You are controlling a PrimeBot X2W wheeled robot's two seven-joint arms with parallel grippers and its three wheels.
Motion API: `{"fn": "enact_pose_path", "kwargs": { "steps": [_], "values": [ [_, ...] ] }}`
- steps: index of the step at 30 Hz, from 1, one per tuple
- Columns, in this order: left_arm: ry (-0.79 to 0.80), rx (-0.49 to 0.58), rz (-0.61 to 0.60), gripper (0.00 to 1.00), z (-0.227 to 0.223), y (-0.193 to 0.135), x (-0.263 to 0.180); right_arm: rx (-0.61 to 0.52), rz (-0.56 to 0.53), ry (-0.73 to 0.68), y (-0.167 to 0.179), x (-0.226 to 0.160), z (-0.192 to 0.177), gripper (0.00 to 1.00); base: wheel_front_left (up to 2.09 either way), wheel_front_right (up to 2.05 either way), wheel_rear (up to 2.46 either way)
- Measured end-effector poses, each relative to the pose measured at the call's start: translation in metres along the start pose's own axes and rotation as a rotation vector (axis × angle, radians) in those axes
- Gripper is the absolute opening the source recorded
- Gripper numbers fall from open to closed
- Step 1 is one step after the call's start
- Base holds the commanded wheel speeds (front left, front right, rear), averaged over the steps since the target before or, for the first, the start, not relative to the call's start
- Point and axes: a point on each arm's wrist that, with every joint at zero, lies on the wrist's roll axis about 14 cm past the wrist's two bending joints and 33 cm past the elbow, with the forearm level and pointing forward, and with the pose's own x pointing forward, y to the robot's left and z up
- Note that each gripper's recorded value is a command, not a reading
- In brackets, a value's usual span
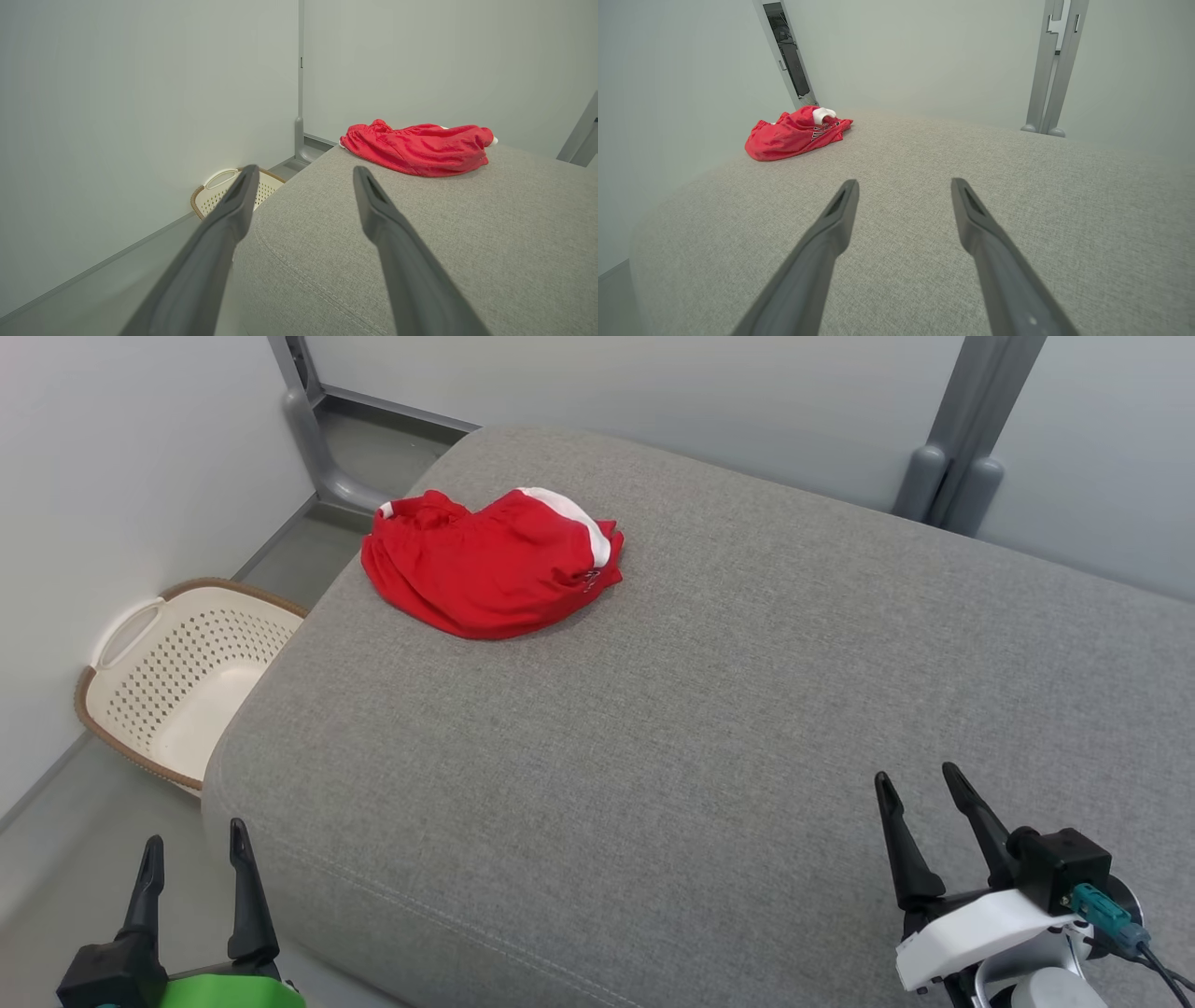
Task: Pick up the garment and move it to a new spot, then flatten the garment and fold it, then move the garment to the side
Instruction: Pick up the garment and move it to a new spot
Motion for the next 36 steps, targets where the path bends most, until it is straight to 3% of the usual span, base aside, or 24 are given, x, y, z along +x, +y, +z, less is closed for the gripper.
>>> {"fn": "enact_pose_path", "kwargs": {
  "steps": [8, 17, 28, 36],
  "values": [
    [-0.001, -0.003, -0.034, 1.00, 0.000, -0.012, 0.010, -0.004, -0.029, -0.003, -0.010, -0.006, 0.001, 1.00, 0.00, 0.00, 0.00],
    [-0.129, -0.007, -0.144, 1.00, 0.042, -0.058, 0.073, -0.043, -0.094, -0.018, -0.048, -0.009, 0.006, 1.00, 0.00, 0.00, 0.00],
    [-0.284, -0.003, -0.298, 1.00, 0.096, -0.141, 0.179, -0.089, -0.261, -0.054, -0.129, -0.019, 0.015, 1.00, 0.00, 0.00, 0.00],
    [-0.191, 0.049, -0.418, 1.00, 0.068, -0.211, 0.248, -0.099, -0.396, -0.026, -0.180, -0.042, -0.001, 1.00, 0.00, 0.00, 0.00]
  ]
}}
